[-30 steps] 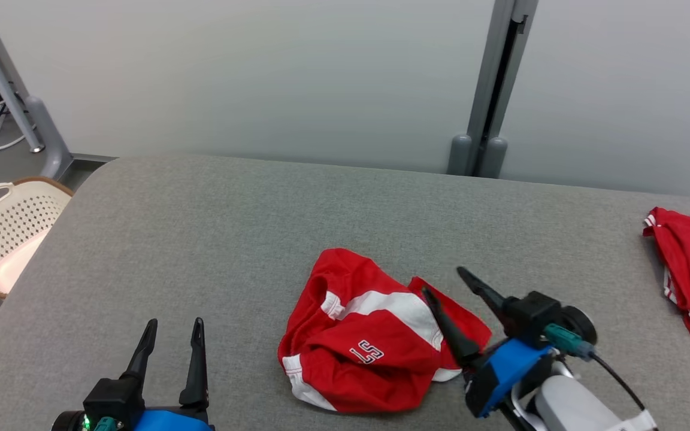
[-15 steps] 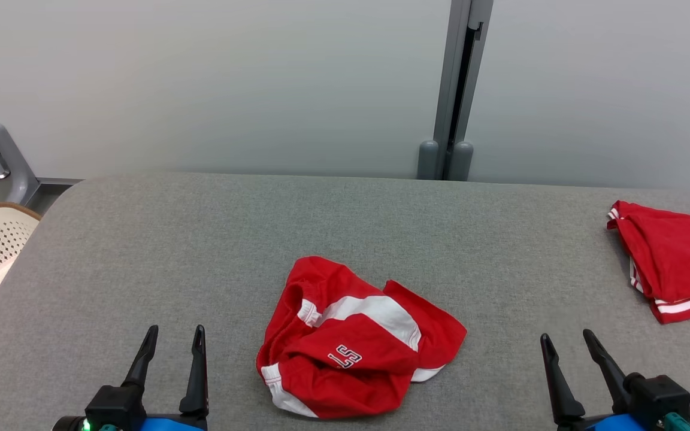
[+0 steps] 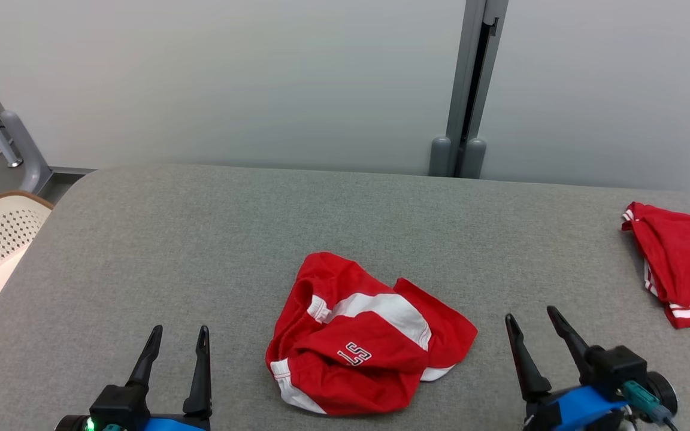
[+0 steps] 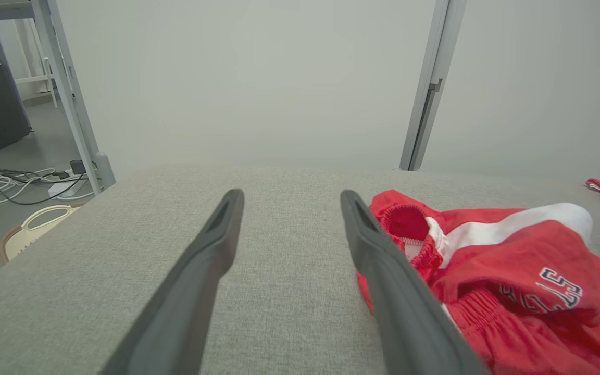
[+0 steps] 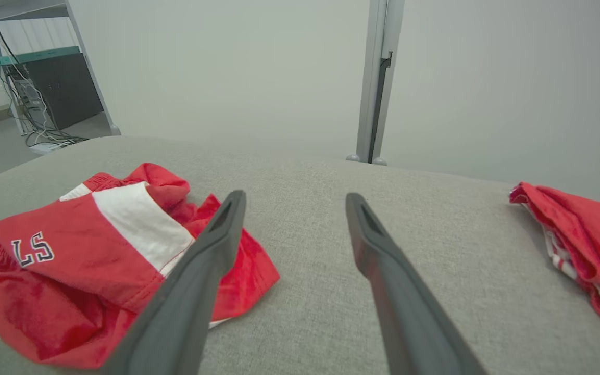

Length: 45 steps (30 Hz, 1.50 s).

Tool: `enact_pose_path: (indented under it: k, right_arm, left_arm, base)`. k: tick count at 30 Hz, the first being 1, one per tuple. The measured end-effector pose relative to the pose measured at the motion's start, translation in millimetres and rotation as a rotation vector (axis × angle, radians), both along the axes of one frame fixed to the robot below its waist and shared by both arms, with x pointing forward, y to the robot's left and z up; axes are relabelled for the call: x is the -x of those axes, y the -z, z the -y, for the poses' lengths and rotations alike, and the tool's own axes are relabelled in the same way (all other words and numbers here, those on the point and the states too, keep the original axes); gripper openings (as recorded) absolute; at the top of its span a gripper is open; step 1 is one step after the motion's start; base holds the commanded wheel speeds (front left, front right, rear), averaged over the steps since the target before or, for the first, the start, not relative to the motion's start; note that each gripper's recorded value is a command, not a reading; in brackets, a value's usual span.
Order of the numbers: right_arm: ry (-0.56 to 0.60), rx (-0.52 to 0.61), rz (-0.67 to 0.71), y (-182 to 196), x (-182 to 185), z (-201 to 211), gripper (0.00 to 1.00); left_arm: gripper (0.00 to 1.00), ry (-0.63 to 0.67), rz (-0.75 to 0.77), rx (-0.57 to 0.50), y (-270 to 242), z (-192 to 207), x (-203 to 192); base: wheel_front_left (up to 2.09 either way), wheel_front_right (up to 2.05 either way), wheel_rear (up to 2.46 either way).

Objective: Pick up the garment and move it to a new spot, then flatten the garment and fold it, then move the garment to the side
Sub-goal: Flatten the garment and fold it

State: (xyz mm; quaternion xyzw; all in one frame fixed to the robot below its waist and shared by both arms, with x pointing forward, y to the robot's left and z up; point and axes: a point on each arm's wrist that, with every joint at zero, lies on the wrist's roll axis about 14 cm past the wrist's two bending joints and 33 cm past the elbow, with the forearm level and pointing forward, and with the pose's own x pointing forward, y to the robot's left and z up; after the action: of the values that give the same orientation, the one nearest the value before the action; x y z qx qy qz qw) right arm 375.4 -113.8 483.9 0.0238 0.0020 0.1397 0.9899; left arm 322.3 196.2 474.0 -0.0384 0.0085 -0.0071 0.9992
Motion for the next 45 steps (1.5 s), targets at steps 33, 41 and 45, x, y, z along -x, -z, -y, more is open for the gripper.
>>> enact_pose_path:
  k: [33,41,45]
  right_arm:
    - [-0.170,0.057,-0.331,80.9,-45.5,-70.0,0.00]
    - [-0.120,-0.062,-0.268,66.0,-6.5,-51.2,0.00]
    - [-0.055,-0.135,-0.231,56.2,12.4,-29.5,0.00]
  left_arm:
    - [1.00,-0.085,-0.035,0.007,8.7,-22.6,1.6]
    - [1.00,-0.030,-0.024,0.021,7.2,-3.6,1.9]
    - [1.00,0.001,-0.016,0.026,5.3,6.7,-0.7]
  base:
    - [0.00,0.00,0.00]
    - [0.00,0.00,0.00]
    - [0.00,0.00,0.00]
